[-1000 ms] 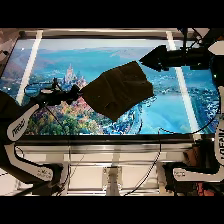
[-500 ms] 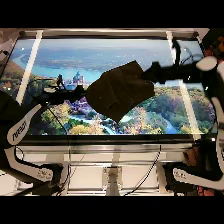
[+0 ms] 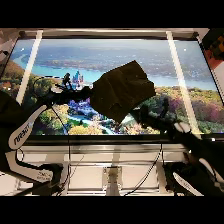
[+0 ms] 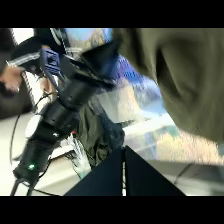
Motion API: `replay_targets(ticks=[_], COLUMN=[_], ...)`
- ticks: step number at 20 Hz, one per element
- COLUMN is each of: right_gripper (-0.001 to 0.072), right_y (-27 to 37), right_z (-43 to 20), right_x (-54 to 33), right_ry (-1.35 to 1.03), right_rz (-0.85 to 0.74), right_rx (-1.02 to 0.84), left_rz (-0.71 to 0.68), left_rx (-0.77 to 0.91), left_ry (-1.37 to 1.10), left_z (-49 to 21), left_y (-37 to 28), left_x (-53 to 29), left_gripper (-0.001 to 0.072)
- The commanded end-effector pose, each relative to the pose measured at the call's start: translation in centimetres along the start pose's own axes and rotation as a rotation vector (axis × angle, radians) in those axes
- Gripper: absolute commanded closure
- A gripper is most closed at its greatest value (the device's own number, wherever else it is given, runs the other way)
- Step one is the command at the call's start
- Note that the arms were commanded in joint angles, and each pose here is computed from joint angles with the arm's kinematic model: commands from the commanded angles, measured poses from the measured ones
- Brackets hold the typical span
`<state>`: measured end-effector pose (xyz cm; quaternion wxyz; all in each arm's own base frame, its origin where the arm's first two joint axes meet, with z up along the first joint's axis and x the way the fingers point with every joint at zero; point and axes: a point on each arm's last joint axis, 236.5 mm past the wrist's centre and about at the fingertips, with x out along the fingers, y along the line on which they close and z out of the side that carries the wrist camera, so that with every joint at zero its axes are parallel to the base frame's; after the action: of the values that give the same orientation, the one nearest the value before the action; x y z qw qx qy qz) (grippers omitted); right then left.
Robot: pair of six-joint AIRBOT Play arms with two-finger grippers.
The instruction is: Fold the clothes and pants, and hang the long-sleeved shirts on hangers.
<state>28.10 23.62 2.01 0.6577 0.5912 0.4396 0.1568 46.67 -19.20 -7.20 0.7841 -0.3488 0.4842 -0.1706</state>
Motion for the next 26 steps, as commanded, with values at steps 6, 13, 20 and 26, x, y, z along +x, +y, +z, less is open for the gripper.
replay_targets(ticks=[6,13,20,26], right_gripper=[0.0373,0.0366,0.0366,0.0366], right_y=[-8.2,-7.7,-5.0,-5.8], right_z=[-6.4,-6.5,-4.0,-1.7], right_x=[1.3,5.9,8.5,8.6], right_ry=[-0.104,-0.137,-0.171,-0.241], right_rz=[-0.222,-0.282,-0.246,-0.259], right_rx=[0.412,0.391,0.257,0.288], left_rz=[-0.019,-0.02,-0.036,-0.043], left_rx=[0.036,0.068,0.092,0.116], left_ry=[-0.028,-0.028,-0.046,-0.036], left_z=[0.7,0.7,1.2,0.9], left_y=[-1.6,-2.2,-3.3,-3.5], left_x=[-1.1,-1.7,-2.6,-2.6], left_gripper=[0.0684,0.0684,0.0683,0.0683])
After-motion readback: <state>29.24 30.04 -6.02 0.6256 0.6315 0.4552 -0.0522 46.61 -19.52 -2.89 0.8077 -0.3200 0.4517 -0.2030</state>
